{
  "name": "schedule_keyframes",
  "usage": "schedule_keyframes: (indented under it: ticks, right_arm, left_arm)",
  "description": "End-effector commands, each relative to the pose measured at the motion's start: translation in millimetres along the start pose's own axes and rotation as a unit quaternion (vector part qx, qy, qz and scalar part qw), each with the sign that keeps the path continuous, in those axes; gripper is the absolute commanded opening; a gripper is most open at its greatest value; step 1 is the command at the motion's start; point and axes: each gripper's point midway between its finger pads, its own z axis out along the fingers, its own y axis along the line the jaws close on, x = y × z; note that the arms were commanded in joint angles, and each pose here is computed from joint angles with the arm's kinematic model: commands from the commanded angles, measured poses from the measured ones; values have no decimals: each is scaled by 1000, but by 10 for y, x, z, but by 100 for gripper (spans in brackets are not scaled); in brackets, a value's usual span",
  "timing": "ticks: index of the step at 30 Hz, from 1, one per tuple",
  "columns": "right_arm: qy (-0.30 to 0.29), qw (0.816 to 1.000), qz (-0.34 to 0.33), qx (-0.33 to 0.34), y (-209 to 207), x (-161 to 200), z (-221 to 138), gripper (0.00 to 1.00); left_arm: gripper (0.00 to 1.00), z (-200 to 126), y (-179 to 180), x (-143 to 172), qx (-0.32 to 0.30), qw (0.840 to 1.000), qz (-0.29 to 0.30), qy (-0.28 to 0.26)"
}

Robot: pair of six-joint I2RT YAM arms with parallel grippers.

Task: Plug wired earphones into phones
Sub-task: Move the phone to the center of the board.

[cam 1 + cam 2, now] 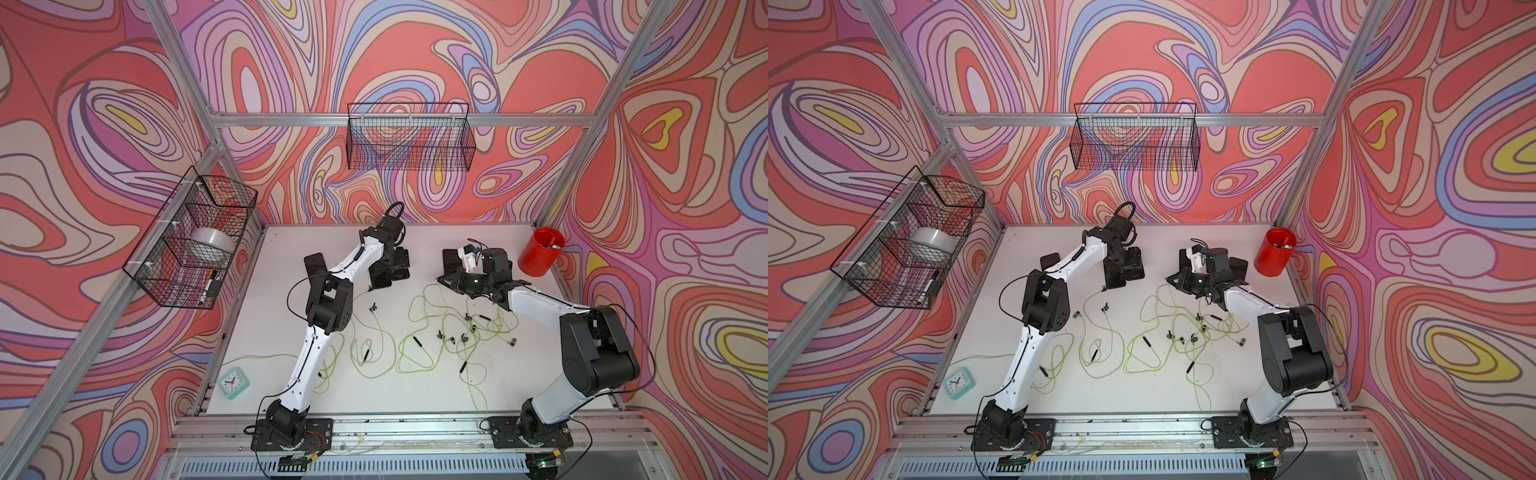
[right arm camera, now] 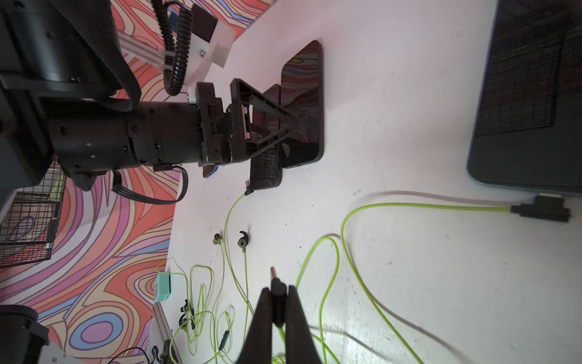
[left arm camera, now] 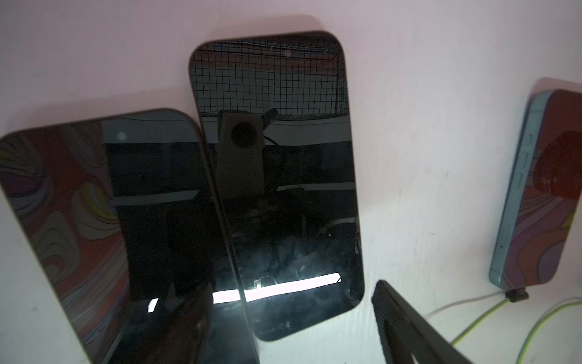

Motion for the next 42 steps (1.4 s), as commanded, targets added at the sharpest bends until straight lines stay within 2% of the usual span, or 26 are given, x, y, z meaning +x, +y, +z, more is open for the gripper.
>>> schedule_keyframes:
  ticks: [1, 8, 16, 21, 31, 38, 42]
  right_arm:
    - [2, 1000, -8, 12, -39, 56, -11, 0]
    - [6, 1000, -6, 22, -107, 101, 0, 0]
    - [6, 1000, -5, 25, -131, 92, 20, 0]
    - [7, 1000, -4, 26, -146, 97, 32, 0]
    - [6, 999, -7, 32, -154, 101, 10, 0]
    - [7, 999, -5, 31, -178, 122, 35, 0]
    - [9, 999, -5, 31, -197, 132, 52, 0]
  left_arm:
    - [82, 39, 33, 128, -23, 999, 15, 18]
    - [82, 43, -147, 400, 0, 999, 12, 30]
    - [82, 112, -109, 670, 1, 998, -3, 60]
    - [82, 148, -89, 729, -6, 998, -6, 62]
    - [83, 151, 237, 353, -81, 997, -17, 11]
    - [91, 282, 59, 118, -50, 998, -33, -22]
    - [94, 411, -18, 86, -60, 997, -29, -33]
